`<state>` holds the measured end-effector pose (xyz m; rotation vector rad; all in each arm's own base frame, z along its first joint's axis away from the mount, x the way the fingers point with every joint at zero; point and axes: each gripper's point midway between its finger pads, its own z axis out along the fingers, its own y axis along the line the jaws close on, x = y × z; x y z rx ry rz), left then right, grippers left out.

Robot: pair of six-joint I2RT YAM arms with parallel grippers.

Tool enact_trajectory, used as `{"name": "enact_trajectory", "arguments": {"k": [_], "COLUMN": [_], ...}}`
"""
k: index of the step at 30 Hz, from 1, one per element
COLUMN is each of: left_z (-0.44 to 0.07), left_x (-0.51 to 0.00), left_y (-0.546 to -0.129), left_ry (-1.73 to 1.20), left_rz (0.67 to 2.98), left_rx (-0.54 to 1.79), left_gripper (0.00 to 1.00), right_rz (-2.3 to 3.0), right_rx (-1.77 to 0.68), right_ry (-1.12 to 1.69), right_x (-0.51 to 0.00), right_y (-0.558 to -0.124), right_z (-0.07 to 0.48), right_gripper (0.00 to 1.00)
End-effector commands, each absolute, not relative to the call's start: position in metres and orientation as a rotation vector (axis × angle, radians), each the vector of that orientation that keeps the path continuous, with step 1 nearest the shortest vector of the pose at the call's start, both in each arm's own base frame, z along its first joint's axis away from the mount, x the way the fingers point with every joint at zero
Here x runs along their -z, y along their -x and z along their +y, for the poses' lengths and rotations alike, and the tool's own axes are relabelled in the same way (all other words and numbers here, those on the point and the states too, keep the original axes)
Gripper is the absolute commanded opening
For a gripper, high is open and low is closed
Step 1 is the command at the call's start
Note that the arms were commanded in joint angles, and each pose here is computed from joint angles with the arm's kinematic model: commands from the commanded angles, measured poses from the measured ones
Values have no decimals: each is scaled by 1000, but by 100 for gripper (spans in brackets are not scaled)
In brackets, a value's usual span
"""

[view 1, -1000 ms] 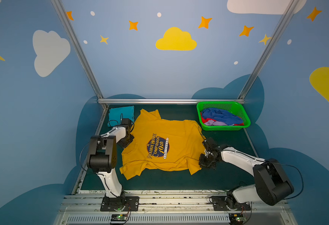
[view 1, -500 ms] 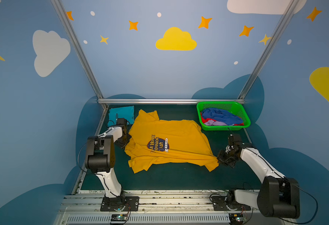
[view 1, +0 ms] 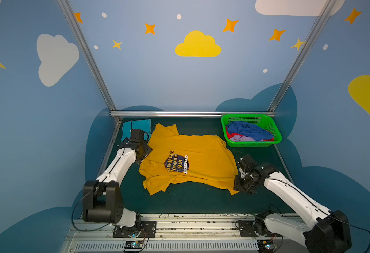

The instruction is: Fold and stack the t-shirts

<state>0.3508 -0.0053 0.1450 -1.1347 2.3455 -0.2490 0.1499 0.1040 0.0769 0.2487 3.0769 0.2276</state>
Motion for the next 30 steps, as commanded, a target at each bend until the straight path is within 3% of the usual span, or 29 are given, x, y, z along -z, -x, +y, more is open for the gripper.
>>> {"name": "enact_trajectory", "arguments": {"k": [1,3,5,7,9,12,16,20,21,24,27,30], "left_z": [-13,-19,-23,-31,-38,-50,-75,-90,-92,-95,-98,-104], "left_x": [-137,-131,-117,-104,-90,-74,-62,-57,-55,-47,-43,-49], "left_y": [-300,-278,-256,-243,-231,-221,-215,-206,-204,-198,-196,-197], "left_ry": [1120,1112,1123,1128,1129,1117,1051,973,960,948,927,858], "left_rz": [2413,2445,2483,2516,2549,2589,2652,2713,2724,2746,2759,2761], "left_rx": [173,138,105,117,108,103,106,56,44,29,20,1], "left_gripper": [42,35,35,47,60,63,60,67,67,63,60,68], "right_rz": [3152,3151,3137,3136,3139,3126,3084,3044,3046,3066,3090,3116], "right_rx": [-159,-167,-135,-91,-80,-112,-196,-233,-248,-271,-251,-217], "right_ry": [-351,-350,-341,-336,-333,-359,-390,-400,-401,-390,-385,-405], "right_x": [-49,-42,-38,-36,-31,-23,-19,-19,-19,-19,-21,-30], "right_y": [-126,-127,-134,-141,-149,-162,-178,-191,-193,-192,-184,-171], "right_z": [100,102,101,99,100,103,108,109,110,114,109,97], "right_gripper": [23,28,48,59,63,64,54,45,37,0,0,0]}}
